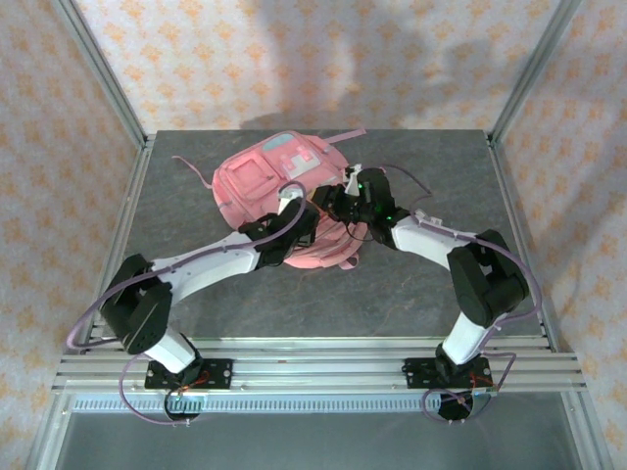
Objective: Pack the student bag
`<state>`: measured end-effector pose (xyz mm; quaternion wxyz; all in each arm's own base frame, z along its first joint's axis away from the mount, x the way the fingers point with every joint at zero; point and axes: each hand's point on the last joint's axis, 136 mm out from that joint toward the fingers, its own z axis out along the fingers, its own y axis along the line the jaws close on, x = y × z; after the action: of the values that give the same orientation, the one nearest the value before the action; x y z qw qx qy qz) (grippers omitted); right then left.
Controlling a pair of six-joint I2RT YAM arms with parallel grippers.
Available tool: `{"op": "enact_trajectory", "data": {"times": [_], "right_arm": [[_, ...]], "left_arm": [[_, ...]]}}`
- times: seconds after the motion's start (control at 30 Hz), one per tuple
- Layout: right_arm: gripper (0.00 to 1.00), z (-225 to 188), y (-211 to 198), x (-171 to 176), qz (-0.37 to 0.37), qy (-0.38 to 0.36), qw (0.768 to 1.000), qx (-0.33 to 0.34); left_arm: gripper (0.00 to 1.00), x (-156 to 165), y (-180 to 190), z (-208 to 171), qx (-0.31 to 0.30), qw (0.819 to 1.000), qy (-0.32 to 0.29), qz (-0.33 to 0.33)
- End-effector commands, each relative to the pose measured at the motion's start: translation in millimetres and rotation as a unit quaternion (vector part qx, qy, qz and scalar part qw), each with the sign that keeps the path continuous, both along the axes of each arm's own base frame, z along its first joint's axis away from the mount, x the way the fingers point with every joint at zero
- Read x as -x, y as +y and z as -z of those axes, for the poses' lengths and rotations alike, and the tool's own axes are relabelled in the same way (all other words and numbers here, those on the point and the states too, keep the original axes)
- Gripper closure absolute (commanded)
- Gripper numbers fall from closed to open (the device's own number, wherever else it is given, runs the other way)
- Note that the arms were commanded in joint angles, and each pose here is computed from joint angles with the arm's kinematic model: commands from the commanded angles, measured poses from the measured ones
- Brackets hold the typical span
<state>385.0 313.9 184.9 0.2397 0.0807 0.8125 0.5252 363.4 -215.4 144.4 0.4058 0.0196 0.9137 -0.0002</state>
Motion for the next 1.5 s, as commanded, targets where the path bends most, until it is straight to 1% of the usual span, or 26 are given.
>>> {"op": "enact_trajectory", "data": {"times": [0.0,0.03,0.07,0.1,0.17,0.2,0.3,0.33,0.37,0.4,0.5,0.57,0.67,0.73,0.8,0.9,0.97,1.1,1.17,1.3,1.47], "right_arm": [[0.71,-65.4,4.1,1.2,-0.013,-0.076,0.996,-0.051],[0.71,-68.0,3.5,2.2,-0.013,-0.079,0.995,-0.052],[0.71,-69.4,2.8,3.4,-0.013,-0.081,0.995,-0.052],[0.71,-70.8,1.6,4.4,-0.013,-0.082,0.995,-0.052],[0.71,-69.2,-1.1,7.0,-0.013,-0.081,0.996,-0.044],[0.71,-65.6,-3.0,7.9,-0.012,-0.077,0.996,-0.035],[0.71,-55.8,-16.0,12.8,-0.003,-0.074,0.997,0.004],[0.69,-52.1,-24.1,14.8,0.006,-0.075,0.997,0.021],[0.62,-48.0,-34.5,16.4,0.019,-0.074,0.996,0.040],[0.58,-44.2,-43.9,18.3,0.030,-0.072,0.995,0.057],[0.39,-29.8,-85.8,22.6,0.088,-0.055,0.987,0.126],[0.27,-15.9,-121.0,25.1,0.138,-0.032,0.972,0.187],[0.18,10.1,-173.0,30.1,0.212,0.021,0.939,0.269],[0.17,28.3,-196.8,33.5,0.241,0.053,0.920,0.304],[0.15,45.7,-211.1,35.5,0.259,0.083,0.906,0.324],[0.15,73.1,-223.4,36.6,0.272,0.131,0.887,0.348],[0.15,86.8,-223.4,34.5,0.270,0.148,0.883,0.354],[0.15,111.2,-227.8,30.6,0.280,0.185,0.866,0.372],[0.15,118.9,-228.9,27.1,0.283,0.192,0.860,0.378],[0.17,133.2,-235.1,22.4,0.296,0.211,0.842,0.398],[0.20,145.8,-238.9,13.8,0.307,0.216,0.832,0.408]], "left_arm": [[0.39,-10.1,13.4,-6.9,-0.065,0.998,-0.016,-0.018],[0.47,-12.8,15.4,-6.3,-0.070,0.997,-0.018,-0.023],[0.57,-15.1,18.0,-6.0,-0.073,0.997,-0.020,-0.028],[0.68,-17.3,19.8,-5.7,-0.072,0.997,-0.019,-0.031],[0.95,-20.9,24.7,-5.3,-0.069,0.997,-0.017,-0.038],[1.00,-22.2,27.0,-6.7,-0.068,0.997,-0.018,-0.041],[1.00,-24.8,34.0,-17.8,-0.062,0.996,-0.026,-0.053],[1.00,-24.9,35.5,-23.2,-0.057,0.996,-0.031,-0.053],[1.00,-25.1,36.7,-29.1,-0.051,0.997,-0.037,-0.053],[1.00,-25.3,38.3,-34.0,-0.045,0.997,-0.041,-0.054],[1.00,-27.1,42.6,-50.5,-0.028,0.997,-0.053,-0.057],[1.00,-28.1,43.9,-63.0,-0.019,0.996,-0.063,-0.056],[1.00,-29.1,41.9,-81.5,-0.003,0.995,-0.079,-0.053],[1.00,-29.7,40.1,-91.7,0.009,0.995,-0.091,-0.050],[1.00,-30.3,38.2,-96.1,0.014,0.994,-0.097,-0.046],[1.00,-31.2,35.6,-93.5,0.014,0.995,-0.089,-0.042],[1.00,-30.8,34.9,-90.8,0.015,0.995,-0.085,-0.042],[1.00,-29.0,34.8,-87.6,0.018,0.996,-0.081,-0.041],[1.00,-28.7,35.0,-86.2,0.018,0.996,-0.080,-0.041],[1.00,-28.5,34.1,-82.0,0.017,0.996,-0.075,-0.041],[1.00,-29.0,33.2,-79.5,0.020,0.996,-0.072,-0.041]]}}
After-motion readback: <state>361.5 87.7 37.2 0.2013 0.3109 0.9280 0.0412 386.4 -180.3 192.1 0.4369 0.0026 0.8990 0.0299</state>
